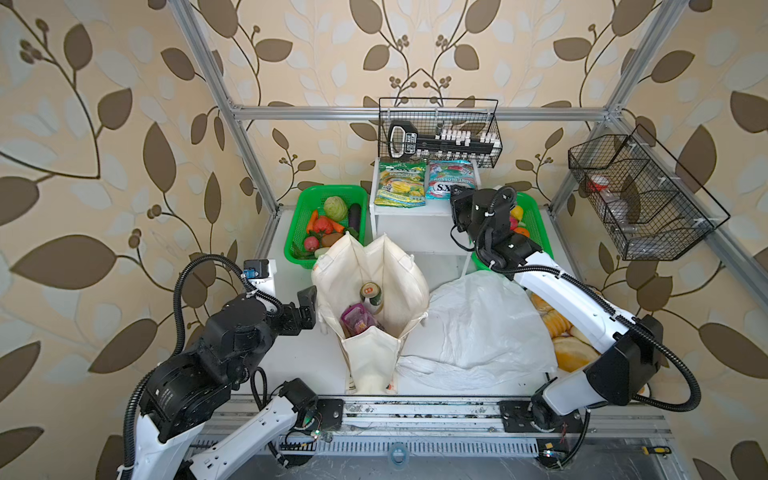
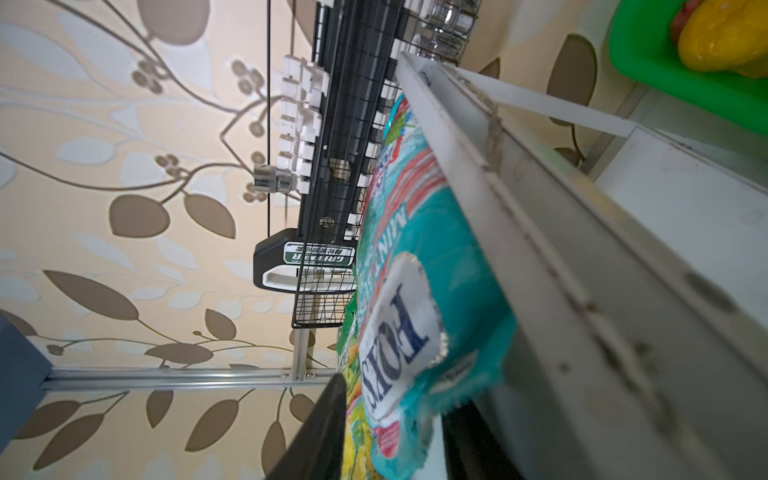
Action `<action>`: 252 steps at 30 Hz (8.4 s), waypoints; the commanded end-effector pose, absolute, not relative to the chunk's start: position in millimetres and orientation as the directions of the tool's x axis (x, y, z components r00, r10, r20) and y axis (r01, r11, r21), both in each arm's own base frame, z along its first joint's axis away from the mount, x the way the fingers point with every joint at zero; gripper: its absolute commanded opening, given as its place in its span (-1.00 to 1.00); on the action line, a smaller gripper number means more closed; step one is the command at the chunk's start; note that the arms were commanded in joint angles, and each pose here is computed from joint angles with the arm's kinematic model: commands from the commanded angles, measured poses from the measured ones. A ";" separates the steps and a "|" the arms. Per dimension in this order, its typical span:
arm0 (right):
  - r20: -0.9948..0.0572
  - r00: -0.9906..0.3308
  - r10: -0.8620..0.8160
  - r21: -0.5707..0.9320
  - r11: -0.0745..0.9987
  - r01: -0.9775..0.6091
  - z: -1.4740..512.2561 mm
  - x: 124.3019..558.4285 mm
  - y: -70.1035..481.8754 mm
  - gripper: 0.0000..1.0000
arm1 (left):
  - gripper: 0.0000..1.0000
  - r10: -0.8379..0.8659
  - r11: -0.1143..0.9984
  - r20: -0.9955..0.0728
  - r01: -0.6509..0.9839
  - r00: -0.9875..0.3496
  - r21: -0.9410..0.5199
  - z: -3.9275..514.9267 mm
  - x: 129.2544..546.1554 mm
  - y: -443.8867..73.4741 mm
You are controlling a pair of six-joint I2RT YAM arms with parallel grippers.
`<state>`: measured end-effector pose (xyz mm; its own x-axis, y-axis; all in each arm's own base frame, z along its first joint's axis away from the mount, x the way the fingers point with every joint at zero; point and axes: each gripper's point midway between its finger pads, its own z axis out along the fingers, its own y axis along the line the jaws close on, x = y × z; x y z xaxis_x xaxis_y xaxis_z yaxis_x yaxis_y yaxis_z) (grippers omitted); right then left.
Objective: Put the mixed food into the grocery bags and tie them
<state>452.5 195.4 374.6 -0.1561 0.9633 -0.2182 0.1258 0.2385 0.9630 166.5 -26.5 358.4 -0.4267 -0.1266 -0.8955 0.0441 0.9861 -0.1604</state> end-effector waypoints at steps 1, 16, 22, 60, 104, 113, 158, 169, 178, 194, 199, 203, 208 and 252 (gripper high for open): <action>-0.176 -0.101 0.979 0.974 0.188 0.128 374.3 452.2 190.8 -0.55 | 0.98 -0.135 0.985 -0.899 0.041 -0.417 -0.167 367.8 162.8 -23.0; -0.188 -0.180 0.966 0.973 0.208 0.102 375.0 380.3 185.5 -0.94 | 0.98 -0.182 0.976 -0.898 0.039 -0.399 -0.216 366.6 157.0 -20.5; -0.175 -0.187 0.967 0.978 0.193 0.079 375.0 378.9 183.1 -0.29 | 0.98 -0.191 0.972 -0.893 0.050 -0.407 -0.231 367.3 159.1 -25.4; -0.618 -0.262 0.741 0.783 0.553 -0.283 470.8 316.3 197.1 -1.00 | 0.98 -0.238 0.957 -0.865 0.048 -0.442 -0.288 352.4 164.2 -36.1; -0.671 -0.588 -0.451 0.422 0.420 -0.803 328.6 209.9 454.3 -1.00 | 0.98 -0.333 0.938 -0.782 -0.096 -0.528 -0.334 309.9 182.3 -43.6; -0.530 -0.728 -0.435 0.551 0.476 -0.686 276.5 190.7 421.0 -0.61 | 0.98 -0.337 0.934 -0.776 -0.083 -0.533 -0.348 306.4 190.7 -53.1; -0.609 -0.787 -0.100 0.380 0.834 -0.400 257.9 285.4 332.9 -0.40 | -0.16 -0.400 0.913 -0.604 -0.240 -0.689 -0.331 255.8 233.4 -25.0; -0.673 -0.738 -0.044 0.473 0.742 -0.476 305.8 270.9 367.8 -1.00 | -1.00 -0.388 0.919 -0.722 -0.305 -0.574 -0.251 295.2 220.7 4.9; -0.712 -0.701 0.040 0.543 0.664 -0.514 359.3 260.8 382.8 -1.00 | -1.00 -0.370 0.917 -0.787 -0.331 -0.495 -0.223 334.6 210.3 19.2; -0.739 -0.672 0.046 0.581 0.547 -0.602 410.2 248.9 429.5 -1.00 | -1.00 -0.271 0.887 -0.874 -0.456 -0.403 -0.065 388.3 208.5 57.4; -0.730 -0.682 0.044 0.600 0.520 -0.609 412.7 250.6 450.9 -1.00 | -1.00 -0.207 0.862 -0.895 -0.506 -0.394 0.023 397.4 212.4 72.0; -0.721 -0.691 0.043 0.616 0.495 -0.613 414.3 251.7 469.0 -1.00 | -1.00 -0.173 0.845 -0.900 -0.530 -0.400 0.072 403.4 218.1 80.4; -0.711 -0.701 0.047 0.639 0.459 -0.617 418.7 252.4 488.9 -1.00 | -1.00 -0.185 0.817 -0.906 -0.572 -0.382 0.074 411.4 226.0 99.6; -0.639 -0.756 0.145 0.748 0.345 -0.567 359.4 290.6 609.8 -1.00 | -1.00 -0.535 0.582 -0.821 -0.792 -0.200 -0.186 345.3 261.8 251.9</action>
<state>287.6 602.1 297.1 -0.8078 0.0279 -0.5888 -0.5074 0.4755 0.7186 253.1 232.1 313.5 -0.3198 -0.6138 -0.7218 -0.7917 0.5916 -0.1523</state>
